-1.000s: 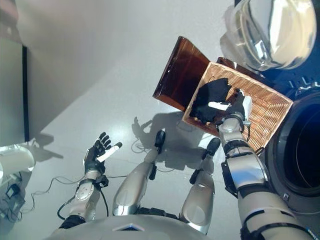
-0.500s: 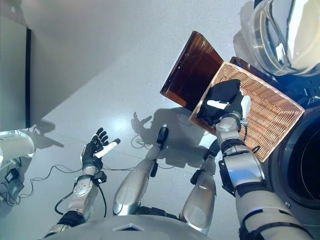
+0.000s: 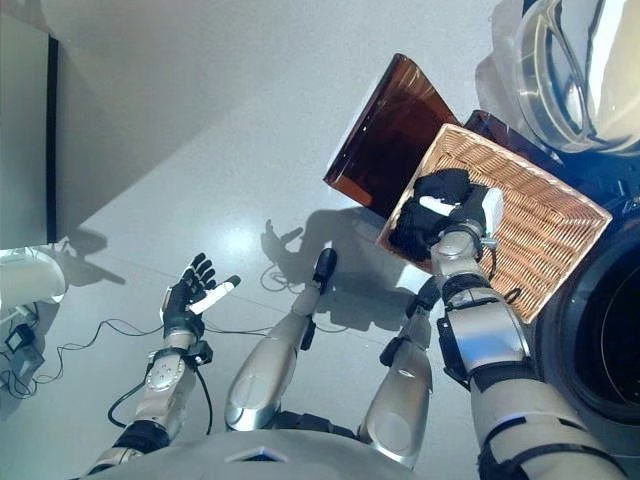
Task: Pick up the clothes and place them into the washing machine
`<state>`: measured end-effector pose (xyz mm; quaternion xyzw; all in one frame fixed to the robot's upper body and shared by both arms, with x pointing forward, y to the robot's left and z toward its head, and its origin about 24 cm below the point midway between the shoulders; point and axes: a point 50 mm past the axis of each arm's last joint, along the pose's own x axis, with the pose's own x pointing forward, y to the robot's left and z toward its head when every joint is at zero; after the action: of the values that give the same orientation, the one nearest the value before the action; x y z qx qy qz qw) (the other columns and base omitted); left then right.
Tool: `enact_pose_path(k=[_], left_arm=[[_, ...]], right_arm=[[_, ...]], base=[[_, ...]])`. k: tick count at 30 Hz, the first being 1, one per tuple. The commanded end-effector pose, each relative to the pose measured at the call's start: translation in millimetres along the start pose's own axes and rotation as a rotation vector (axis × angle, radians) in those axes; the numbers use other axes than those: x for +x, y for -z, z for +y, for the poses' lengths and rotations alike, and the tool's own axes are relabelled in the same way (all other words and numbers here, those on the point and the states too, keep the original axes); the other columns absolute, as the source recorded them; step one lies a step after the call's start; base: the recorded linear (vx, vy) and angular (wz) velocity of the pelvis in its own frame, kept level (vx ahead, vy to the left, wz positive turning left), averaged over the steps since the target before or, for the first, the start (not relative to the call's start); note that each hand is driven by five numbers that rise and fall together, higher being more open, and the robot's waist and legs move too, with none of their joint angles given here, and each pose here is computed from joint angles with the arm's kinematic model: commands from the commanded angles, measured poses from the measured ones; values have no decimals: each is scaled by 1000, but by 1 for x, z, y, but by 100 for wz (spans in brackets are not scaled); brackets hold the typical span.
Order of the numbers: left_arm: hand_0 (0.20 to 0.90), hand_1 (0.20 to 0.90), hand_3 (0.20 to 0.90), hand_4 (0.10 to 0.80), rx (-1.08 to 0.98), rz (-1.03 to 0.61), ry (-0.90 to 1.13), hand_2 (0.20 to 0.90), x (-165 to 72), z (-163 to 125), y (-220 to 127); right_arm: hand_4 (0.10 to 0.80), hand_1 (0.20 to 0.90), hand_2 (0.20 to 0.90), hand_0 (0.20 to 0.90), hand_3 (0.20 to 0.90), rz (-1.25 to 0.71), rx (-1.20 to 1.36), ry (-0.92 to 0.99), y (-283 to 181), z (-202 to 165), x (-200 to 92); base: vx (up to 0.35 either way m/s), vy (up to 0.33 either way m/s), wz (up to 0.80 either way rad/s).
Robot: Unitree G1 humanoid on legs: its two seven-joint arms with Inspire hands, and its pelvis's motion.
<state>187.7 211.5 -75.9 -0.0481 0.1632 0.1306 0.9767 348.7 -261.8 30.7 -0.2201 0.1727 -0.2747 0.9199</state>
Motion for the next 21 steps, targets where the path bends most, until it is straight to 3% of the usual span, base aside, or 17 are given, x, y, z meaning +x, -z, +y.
enact_pose_path(k=[1,21], left_arm=[[900,900,900,800,62,-108,-66,900,2,30,-22],[900,900,900,800,51,13,-76,900,-6,31,7]], right_arm=[[300,200,200,200,200,-117,-32,1,-26,1,2],[300,200,200,200,200,5,268,144,30,-36,0]], base=[[0,0,0],[34,-20,-9]])
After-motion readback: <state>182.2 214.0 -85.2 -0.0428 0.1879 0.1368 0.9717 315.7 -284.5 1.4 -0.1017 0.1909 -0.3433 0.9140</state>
